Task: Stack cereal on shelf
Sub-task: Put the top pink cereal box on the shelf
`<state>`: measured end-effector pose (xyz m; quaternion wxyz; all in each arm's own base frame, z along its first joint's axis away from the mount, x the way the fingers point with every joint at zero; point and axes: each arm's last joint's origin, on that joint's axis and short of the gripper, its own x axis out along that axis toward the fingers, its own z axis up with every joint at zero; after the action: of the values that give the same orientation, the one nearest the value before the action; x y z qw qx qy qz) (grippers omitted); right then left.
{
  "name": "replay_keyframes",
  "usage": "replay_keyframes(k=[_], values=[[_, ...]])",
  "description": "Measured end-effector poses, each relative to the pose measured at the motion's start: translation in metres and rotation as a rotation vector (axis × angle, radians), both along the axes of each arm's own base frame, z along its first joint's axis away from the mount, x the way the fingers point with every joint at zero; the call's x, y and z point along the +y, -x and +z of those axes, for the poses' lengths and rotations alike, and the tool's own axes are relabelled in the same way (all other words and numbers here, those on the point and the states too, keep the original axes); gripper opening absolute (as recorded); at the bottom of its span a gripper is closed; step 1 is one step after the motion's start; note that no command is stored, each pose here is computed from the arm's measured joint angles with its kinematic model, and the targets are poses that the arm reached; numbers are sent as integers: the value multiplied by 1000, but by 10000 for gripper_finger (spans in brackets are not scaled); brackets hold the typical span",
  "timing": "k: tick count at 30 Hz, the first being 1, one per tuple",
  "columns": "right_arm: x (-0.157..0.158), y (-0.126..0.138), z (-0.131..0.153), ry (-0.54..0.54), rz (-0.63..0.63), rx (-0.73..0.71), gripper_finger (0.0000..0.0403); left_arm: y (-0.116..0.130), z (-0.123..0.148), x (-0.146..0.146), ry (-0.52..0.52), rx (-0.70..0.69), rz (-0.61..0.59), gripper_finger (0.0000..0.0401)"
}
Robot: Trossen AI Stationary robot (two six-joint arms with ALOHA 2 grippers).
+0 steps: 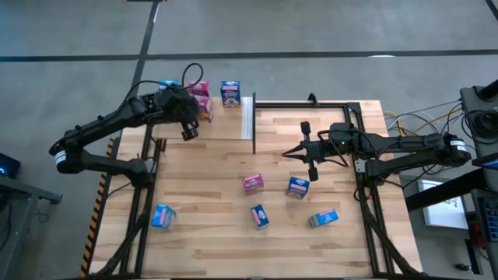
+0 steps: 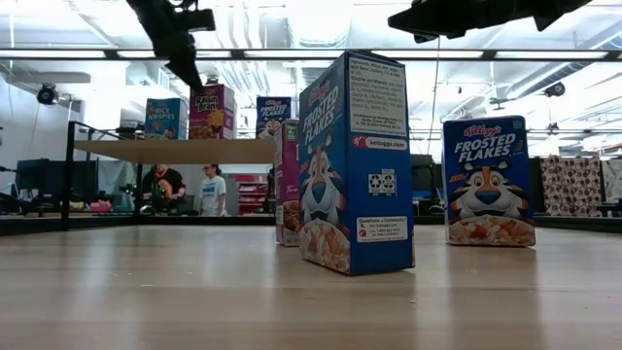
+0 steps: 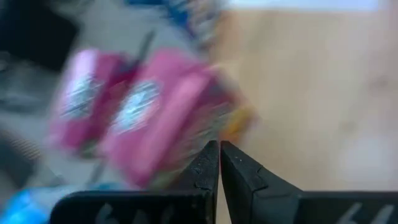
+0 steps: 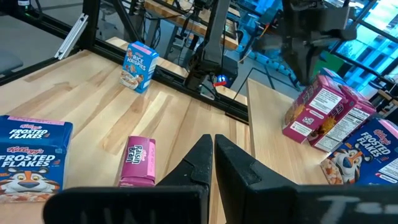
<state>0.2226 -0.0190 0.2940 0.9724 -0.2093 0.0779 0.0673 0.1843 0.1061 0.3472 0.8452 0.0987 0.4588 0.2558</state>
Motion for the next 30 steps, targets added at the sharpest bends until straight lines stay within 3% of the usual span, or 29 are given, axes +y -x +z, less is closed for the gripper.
replay_keyframes(k=[4, 9, 12, 18, 30], values=[[0, 0, 0, 1, 0, 0, 9, -8, 3, -4, 128, -140, -154, 0], [0, 0, 0, 2, 1, -1, 9, -24, 11, 1, 83, -279, -209, 0], [0, 0, 0, 0, 0, 0, 9, -32, 10, 7, 18, -285, -161, 0], [0, 0, 0, 0, 0, -1, 9, -41, 0, 21, -138, -163, 52, 0], [0, 0, 0, 1, 1, -1, 9, -46, -3, 25, -134, -155, 89, 0]])
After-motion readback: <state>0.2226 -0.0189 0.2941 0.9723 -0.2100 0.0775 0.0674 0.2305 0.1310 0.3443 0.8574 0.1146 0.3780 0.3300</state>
